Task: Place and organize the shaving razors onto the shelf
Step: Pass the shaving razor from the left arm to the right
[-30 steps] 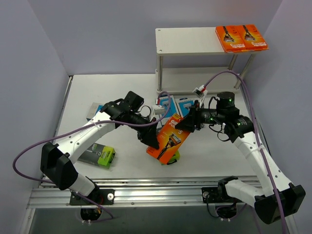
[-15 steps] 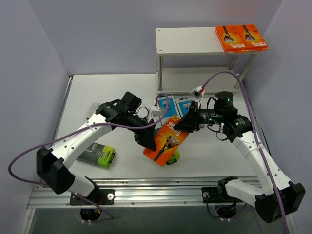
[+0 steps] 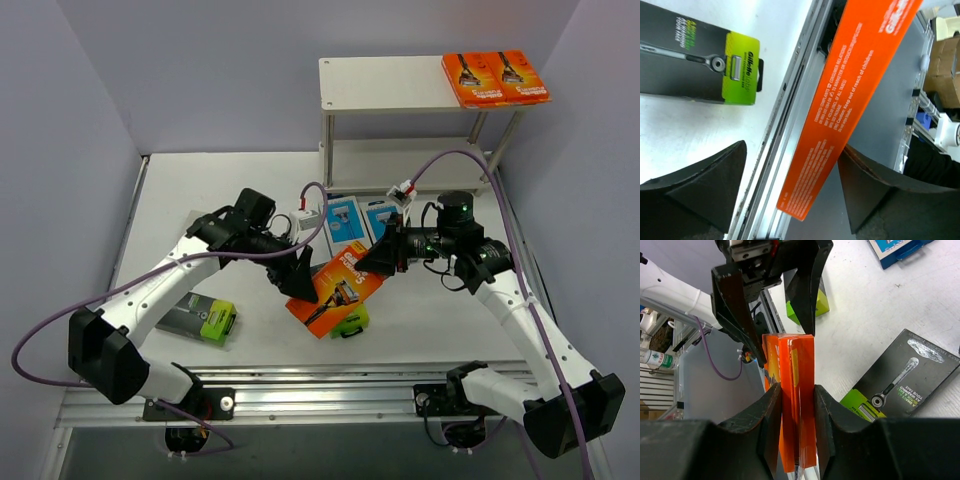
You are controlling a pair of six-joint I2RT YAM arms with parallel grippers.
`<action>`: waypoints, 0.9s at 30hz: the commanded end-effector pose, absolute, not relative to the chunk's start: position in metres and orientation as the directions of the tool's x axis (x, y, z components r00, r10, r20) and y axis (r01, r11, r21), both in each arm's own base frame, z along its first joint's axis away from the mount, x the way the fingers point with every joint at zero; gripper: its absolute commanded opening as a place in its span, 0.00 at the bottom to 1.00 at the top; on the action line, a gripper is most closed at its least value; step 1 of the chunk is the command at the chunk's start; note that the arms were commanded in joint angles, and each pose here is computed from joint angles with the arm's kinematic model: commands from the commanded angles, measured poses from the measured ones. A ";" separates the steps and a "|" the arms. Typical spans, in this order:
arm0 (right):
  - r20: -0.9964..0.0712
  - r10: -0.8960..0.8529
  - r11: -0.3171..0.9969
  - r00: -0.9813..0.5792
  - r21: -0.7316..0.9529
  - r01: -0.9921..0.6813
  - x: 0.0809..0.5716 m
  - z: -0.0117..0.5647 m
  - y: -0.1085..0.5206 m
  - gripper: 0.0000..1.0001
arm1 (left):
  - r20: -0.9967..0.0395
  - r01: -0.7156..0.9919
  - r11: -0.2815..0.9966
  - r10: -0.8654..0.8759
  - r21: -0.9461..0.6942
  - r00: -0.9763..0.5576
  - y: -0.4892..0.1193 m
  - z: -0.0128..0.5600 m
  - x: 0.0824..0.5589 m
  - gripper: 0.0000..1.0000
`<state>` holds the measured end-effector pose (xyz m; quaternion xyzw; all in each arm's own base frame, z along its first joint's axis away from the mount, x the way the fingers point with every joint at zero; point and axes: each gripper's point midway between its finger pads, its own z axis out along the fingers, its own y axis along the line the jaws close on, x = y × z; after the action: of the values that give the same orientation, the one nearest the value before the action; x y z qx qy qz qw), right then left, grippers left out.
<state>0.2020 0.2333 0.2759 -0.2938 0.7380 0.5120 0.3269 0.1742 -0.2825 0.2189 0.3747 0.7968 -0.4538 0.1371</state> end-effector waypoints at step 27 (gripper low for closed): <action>-0.742 0.420 0.573 -0.523 0.663 -0.482 0.300 0.326 0.190 0.00 | -0.772 0.606 0.563 -0.093 -0.562 -0.629 -0.214 0.290 0.260 0.94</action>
<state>0.2844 0.1953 0.2758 -0.0753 0.7912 0.4428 0.4151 0.2528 -0.2034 0.2668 0.1748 0.8243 -0.3978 0.3630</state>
